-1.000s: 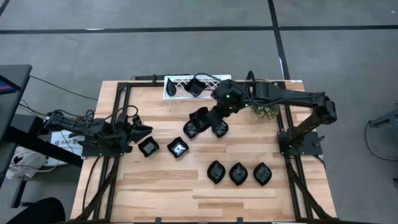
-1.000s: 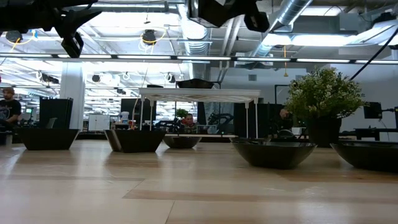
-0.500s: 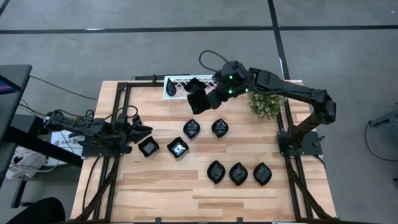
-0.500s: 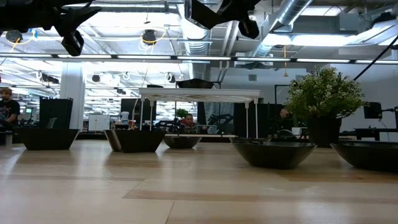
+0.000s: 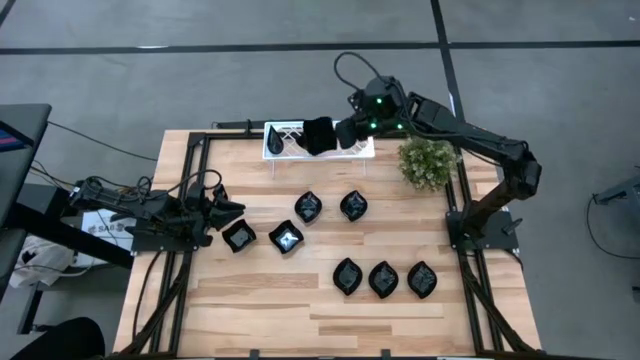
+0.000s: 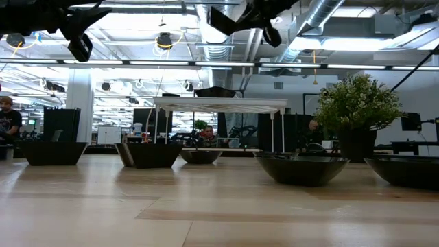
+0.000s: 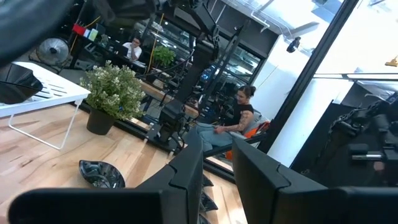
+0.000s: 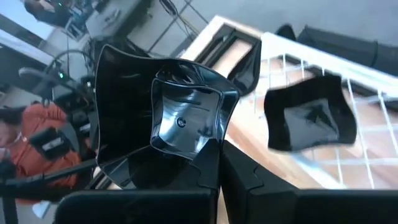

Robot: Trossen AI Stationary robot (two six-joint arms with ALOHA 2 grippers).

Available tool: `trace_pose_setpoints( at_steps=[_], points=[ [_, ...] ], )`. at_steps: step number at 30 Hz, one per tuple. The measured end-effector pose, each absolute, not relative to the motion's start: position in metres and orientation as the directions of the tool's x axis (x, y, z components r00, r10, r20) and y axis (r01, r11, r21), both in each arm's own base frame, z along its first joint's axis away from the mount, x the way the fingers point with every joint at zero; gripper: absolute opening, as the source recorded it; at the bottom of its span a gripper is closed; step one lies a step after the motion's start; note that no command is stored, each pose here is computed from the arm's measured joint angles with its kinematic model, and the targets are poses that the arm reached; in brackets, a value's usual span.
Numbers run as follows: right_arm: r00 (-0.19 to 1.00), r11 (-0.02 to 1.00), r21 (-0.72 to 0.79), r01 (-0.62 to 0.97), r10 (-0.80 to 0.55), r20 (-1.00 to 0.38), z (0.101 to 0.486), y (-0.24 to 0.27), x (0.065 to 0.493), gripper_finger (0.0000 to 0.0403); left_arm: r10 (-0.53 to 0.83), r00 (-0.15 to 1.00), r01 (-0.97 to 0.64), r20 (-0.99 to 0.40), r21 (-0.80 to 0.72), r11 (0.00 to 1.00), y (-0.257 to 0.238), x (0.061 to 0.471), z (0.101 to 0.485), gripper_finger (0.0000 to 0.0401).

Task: Pick & Place Mini shaped plates
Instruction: Stack the distorted square-shaped plate on top of the distorted square-shaped plate on the shelf

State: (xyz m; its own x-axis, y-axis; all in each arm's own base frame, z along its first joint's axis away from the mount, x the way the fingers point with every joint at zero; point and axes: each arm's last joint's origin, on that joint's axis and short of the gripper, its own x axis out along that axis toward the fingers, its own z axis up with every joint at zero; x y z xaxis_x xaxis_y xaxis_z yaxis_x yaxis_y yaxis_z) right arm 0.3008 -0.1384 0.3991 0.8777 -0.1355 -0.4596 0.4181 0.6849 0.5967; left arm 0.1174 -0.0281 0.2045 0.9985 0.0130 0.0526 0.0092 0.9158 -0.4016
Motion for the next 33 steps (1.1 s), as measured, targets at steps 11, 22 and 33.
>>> trace_pose_setpoints(
  at_steps=[11,22,33],
  points=[
    [0.846,0.756,0.544,0.365,-0.026,-0.532,0.392,-0.177,0.337,0.0000,0.011,0.998,0.014,0.062,-0.390,0.921,-0.028,0.117,0.205,0.0088],
    [0.700,0.850,0.371,0.375,0.003,-0.714,0.399,-0.217,0.352,0.0000,0.010,0.998,0.015,0.064,-0.385,0.923,-0.028,0.117,0.206,0.0088],
    [0.614,0.905,0.257,0.339,-0.007,-0.789,0.366,-0.235,0.361,0.0000,0.010,0.998,0.016,0.066,-0.387,0.922,-0.028,0.117,0.206,0.0088]
  ],
)
